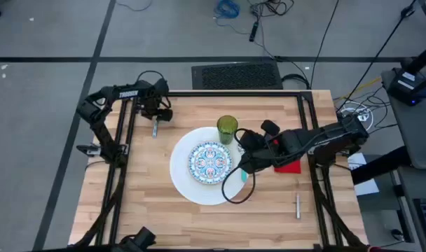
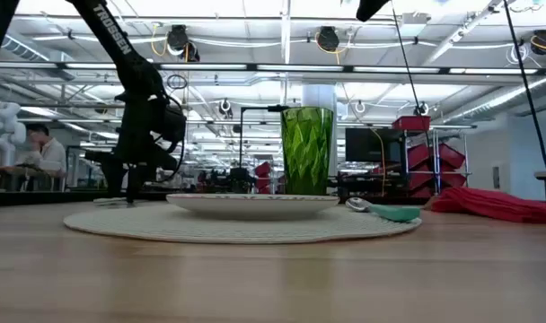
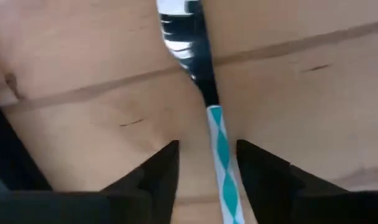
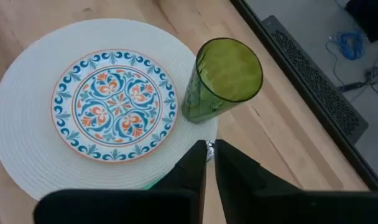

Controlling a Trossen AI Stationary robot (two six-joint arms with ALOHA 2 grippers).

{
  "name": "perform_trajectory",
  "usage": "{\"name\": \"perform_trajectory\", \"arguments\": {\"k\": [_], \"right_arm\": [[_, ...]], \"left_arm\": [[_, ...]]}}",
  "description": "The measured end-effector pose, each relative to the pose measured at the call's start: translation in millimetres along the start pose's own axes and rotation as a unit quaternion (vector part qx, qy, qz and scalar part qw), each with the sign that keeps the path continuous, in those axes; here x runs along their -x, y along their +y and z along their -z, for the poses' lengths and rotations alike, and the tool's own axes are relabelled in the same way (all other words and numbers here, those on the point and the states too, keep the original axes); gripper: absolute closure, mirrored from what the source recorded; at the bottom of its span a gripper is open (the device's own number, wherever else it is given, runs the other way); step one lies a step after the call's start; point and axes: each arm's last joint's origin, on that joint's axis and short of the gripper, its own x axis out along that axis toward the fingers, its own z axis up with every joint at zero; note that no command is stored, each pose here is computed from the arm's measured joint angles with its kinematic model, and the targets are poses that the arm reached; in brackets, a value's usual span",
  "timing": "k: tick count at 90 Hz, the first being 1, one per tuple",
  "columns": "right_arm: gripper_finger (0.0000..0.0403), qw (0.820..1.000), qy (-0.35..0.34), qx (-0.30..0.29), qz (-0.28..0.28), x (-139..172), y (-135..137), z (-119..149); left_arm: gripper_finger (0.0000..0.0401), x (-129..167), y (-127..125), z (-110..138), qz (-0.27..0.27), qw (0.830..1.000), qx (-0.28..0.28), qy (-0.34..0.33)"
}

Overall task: Set table place
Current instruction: Put the white knife between the white plate and light blue on the white table placemat

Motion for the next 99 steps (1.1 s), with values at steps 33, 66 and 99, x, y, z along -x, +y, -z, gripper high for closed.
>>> {"name": "perform_trajectory", "arguments": {"k": [33,66,99], "right_arm": [[0.0385,1.000,0.003,-0.002,0.002,-1,-1,0],[0.0385,1.000,-0.007,0.011,0.014,3,-7,0],[0.0385,0.999,-0.019,0.033,0.021,6,-3,3]], "left_arm": [[0.0390,-1,-5,7,0.022,1.000,-0.013,-0.008],[0.0399,69,-28,52,0.078,0.994,-0.042,-0.067],[0.0401,99,-78,125,0.160,0.983,-0.061,-0.067]]}}
